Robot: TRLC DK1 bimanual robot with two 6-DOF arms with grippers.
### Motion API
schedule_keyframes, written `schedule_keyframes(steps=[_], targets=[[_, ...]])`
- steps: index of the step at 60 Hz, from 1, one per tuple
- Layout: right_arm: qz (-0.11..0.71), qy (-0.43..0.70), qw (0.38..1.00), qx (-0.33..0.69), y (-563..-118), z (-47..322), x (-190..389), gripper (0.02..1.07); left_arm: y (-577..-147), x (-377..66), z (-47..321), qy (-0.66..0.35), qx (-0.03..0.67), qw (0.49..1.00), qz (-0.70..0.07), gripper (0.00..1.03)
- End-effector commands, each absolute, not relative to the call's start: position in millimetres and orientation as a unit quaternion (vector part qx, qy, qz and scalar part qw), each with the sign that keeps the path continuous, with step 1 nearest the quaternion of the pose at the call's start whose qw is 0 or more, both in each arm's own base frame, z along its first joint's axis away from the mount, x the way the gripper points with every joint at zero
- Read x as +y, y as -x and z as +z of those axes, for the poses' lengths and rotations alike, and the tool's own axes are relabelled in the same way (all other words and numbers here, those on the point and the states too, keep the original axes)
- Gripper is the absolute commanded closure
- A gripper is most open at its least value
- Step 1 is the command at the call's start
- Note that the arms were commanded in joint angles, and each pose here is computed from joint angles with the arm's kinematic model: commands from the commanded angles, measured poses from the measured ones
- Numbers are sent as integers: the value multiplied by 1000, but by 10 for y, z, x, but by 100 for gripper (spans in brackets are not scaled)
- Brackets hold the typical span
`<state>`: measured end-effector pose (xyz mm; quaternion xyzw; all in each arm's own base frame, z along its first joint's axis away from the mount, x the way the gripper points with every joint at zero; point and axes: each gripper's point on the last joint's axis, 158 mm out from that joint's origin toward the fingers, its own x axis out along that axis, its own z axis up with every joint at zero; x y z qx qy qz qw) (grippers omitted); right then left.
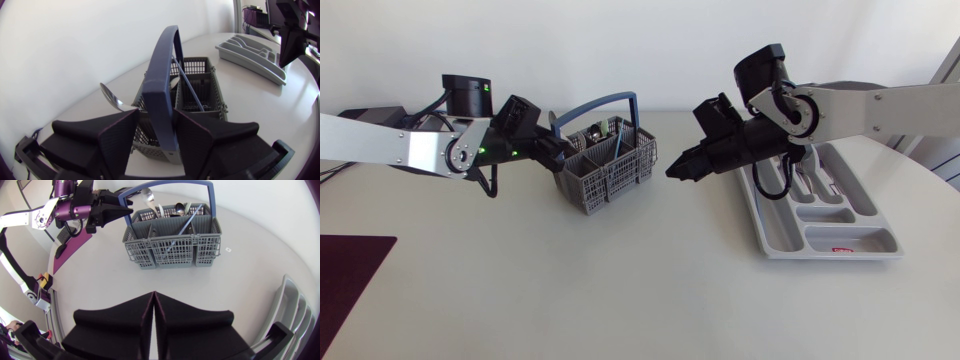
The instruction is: Sort the cutlery from the basket into the organizer compartments.
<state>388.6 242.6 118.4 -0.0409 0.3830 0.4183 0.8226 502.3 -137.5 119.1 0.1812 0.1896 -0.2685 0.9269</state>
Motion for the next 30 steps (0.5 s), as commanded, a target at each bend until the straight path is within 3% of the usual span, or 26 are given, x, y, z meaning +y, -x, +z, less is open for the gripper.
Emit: schedule_keyframes(steps=[1,12,30], targets=[[421,46,821,382,-3821,1171,2430,101,-5104,-1374,1194,-157,195,929,-271,72],[420,47,822,381,-3798,1188,2411,101,-5016,-1430,1208,-142,201,926,-288,97],[421,47,824,376,-3759,1241,2404,101,-4561,-1459,1256,-137,209,916,-315,100]])
